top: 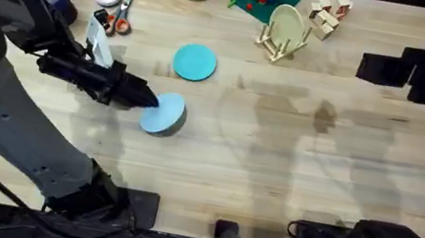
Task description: Pick up the plates from the table one by one and place each into a slot on the dish rack.
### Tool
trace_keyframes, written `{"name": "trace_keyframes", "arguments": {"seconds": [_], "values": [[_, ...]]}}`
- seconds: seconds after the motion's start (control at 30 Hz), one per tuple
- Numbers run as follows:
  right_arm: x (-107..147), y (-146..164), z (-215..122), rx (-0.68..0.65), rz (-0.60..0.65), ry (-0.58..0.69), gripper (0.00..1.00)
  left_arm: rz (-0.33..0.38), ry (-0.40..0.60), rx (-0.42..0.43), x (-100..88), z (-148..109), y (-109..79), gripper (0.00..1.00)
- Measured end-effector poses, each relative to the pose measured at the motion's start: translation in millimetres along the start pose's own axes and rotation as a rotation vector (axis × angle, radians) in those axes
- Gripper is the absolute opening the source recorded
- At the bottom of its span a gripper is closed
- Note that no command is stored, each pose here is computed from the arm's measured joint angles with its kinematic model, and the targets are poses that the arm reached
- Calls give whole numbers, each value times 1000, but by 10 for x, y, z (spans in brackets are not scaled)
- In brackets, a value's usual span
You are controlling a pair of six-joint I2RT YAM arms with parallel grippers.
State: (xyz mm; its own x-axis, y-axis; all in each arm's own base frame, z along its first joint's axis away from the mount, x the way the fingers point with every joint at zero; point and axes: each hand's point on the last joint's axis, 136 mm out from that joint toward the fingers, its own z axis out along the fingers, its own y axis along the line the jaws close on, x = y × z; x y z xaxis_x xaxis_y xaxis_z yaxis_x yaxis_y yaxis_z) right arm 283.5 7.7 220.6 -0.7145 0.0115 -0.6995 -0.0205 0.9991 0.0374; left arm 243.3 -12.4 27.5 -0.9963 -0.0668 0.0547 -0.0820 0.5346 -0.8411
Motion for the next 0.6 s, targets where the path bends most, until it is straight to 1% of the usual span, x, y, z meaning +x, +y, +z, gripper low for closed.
{"name": "trace_keyframes", "arguments": {"seconds": [0.1,0.23,0.33,0.47,0.6], "values": [[4,111,0,-65,47,4,996,0,0,0,0,0,0,39],[48,363,55,-194,98,49,996,0,0,0,0,0,0,39],[80,567,146,-267,99,91,996,-1,0,0,0,0,1,39],[37,840,236,-343,90,99,996,-1,0,0,0,0,0,39],[64,1134,305,-408,108,135,996,-1,0,0,1,0,1,38]]}}
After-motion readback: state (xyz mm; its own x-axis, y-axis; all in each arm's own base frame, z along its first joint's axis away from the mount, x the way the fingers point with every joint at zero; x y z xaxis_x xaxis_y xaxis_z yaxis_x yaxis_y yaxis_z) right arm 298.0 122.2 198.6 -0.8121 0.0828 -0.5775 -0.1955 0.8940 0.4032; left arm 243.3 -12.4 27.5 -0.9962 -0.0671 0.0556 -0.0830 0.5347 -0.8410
